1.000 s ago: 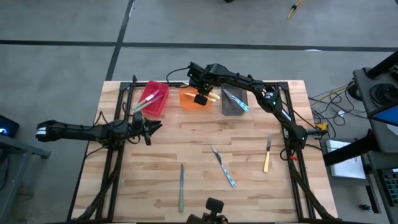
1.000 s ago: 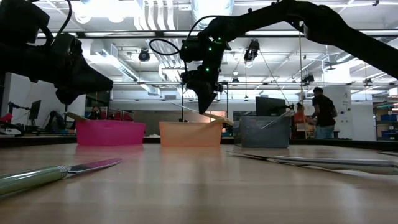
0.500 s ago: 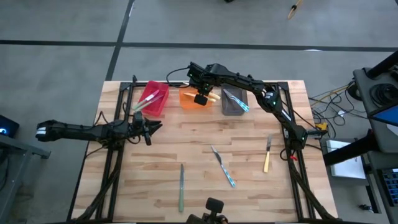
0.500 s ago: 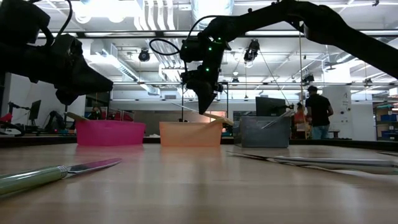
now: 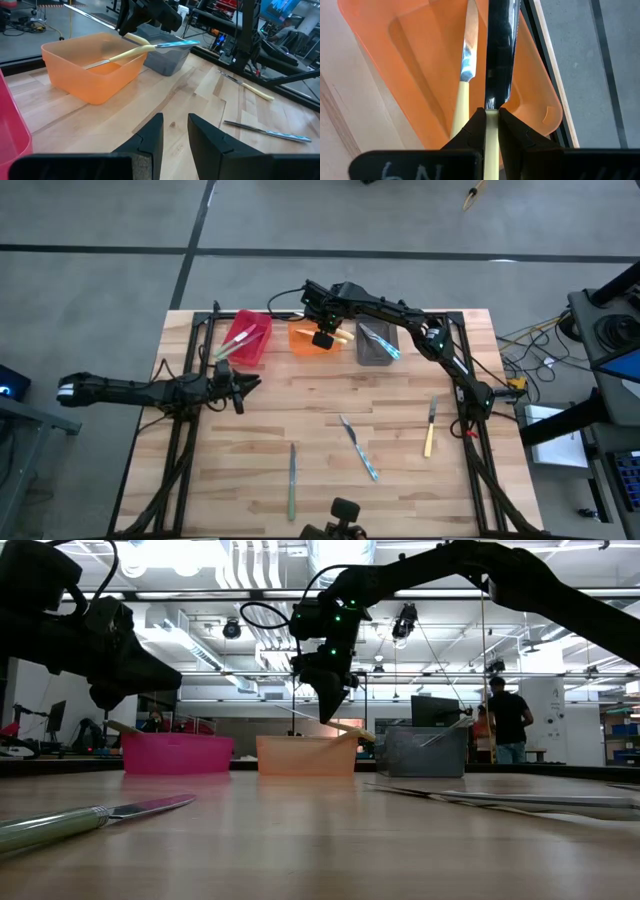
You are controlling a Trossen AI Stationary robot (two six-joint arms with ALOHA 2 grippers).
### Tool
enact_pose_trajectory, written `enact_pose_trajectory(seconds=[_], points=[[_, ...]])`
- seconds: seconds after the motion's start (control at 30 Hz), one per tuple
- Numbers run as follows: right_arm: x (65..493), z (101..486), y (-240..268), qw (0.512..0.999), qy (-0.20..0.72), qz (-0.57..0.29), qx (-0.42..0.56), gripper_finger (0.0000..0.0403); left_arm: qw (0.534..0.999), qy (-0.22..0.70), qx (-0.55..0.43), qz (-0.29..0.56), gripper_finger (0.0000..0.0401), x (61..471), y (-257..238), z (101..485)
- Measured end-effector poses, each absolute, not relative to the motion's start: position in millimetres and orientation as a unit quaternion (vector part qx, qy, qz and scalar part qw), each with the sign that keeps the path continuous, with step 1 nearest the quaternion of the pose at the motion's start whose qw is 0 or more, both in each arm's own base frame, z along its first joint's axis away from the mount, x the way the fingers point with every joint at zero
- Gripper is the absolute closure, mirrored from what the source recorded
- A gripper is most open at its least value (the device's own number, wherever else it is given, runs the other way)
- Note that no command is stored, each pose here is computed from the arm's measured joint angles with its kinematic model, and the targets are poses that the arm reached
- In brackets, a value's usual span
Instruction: Sort silverware by color (type)
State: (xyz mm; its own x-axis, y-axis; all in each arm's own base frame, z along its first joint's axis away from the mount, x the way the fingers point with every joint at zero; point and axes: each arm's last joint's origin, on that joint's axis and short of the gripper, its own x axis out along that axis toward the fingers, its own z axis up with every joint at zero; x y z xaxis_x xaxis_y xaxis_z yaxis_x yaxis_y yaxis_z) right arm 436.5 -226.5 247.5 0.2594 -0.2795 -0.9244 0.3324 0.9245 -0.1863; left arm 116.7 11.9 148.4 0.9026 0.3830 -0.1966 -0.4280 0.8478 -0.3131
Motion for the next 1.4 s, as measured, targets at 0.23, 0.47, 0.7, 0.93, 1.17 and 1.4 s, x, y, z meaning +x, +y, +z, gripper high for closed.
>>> enact_pose_trajectory(seconds=[0.23,0.47,0.7,0.93,1.17,1.4], points=[[436.4,247.5,-226.7,0.793,0.577,-0.193,0.023,0.0374,0.959,0.067,-0.175,0.212,0.033,117.0,11.9,147.8],[436.5,247.5,-226.7,0.793,0.577,-0.193,0.023,0.0356,0.96,0.06,-0.176,0.211,0.033,117.3,12.0,149.1],[436.5,247.5,-226.7,0.793,0.577,-0.193,0.023,0.0359,0.96,0.049,-0.182,0.209,0.033,117.7,11.9,151.1],[437.2,247.8,-227.1,0.795,0.571,-0.201,0.031,0.0353,0.96,0.05,-0.178,0.209,0.033,117.7,11.9,151.1],[438.4,248.4,-227.9,0.799,0.561,-0.213,0.044,0.0353,0.96,0.049,-0.178,0.209,0.033,117.7,11.9,151.2],[438.4,248.5,-227.7,0.799,0.561,-0.213,0.044,0.0349,0.96,0.049,-0.178,0.208,0.033,117.7,11.9,151.2]])
